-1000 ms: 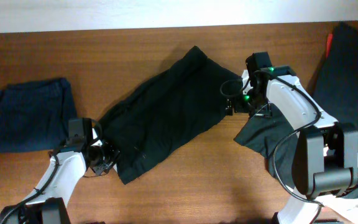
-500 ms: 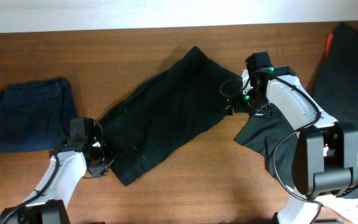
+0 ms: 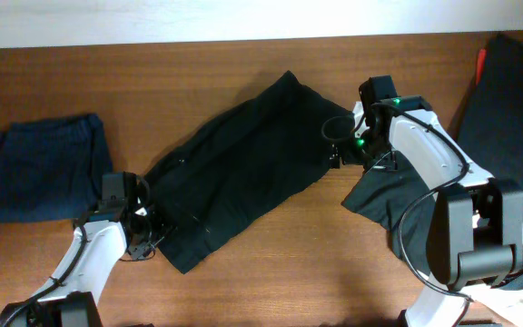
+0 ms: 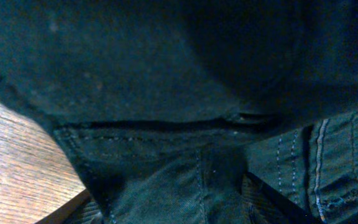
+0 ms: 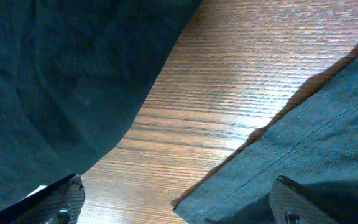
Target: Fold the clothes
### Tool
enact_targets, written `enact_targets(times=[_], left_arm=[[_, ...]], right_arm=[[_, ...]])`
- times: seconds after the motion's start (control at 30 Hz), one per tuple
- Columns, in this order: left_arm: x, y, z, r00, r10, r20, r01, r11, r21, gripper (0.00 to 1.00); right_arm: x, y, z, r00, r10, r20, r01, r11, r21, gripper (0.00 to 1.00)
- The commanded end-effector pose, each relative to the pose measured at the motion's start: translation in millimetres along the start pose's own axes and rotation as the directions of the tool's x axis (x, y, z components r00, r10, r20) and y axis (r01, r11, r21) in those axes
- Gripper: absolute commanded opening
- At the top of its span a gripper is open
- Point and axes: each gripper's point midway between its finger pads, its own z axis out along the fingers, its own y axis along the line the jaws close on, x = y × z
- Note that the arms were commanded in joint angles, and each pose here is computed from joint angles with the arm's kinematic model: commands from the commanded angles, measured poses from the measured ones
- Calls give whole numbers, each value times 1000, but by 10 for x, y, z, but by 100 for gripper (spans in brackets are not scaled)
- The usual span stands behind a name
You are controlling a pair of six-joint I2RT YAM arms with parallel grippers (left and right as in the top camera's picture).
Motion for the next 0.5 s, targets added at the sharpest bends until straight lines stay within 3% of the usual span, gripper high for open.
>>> enact_targets(times=[0.0,0.07,0.13,0.2,0.33,0.37,0.47], left_arm=[[44,17,153,999,11,-33,-10,1000,5,64],[146,-18,384,993,7,-115,-4,1000,26,50],[229,-21,492,987,14,-158,-11,1000,22,20],[251,-11,465,985,14,-173,-12,1000,12,0],[-71,-19,1,987,76,-140,-94,988,-125,0],[-199,-163,-281,985,122,-119,-134,985,-106,0],[-246,-374,-935,973,214,-89,-221,972,-80,0]], right_arm=[[-26,15,-73,1000,-8,20,8,1000,-9,99],[-25,15,-73,1000,-8,20,8,1000,-9,99],[-18,14,-72,1000,-7,17,7,1000,-9,99],[-20,14,-73,1000,-7,18,7,1000,-9,99],[-46,-9,-89,999,-15,28,15,1000,2,99],[-86,118,-152,996,-81,39,83,995,-53,89],[-137,805,-438,950,-284,127,310,894,-324,39]])
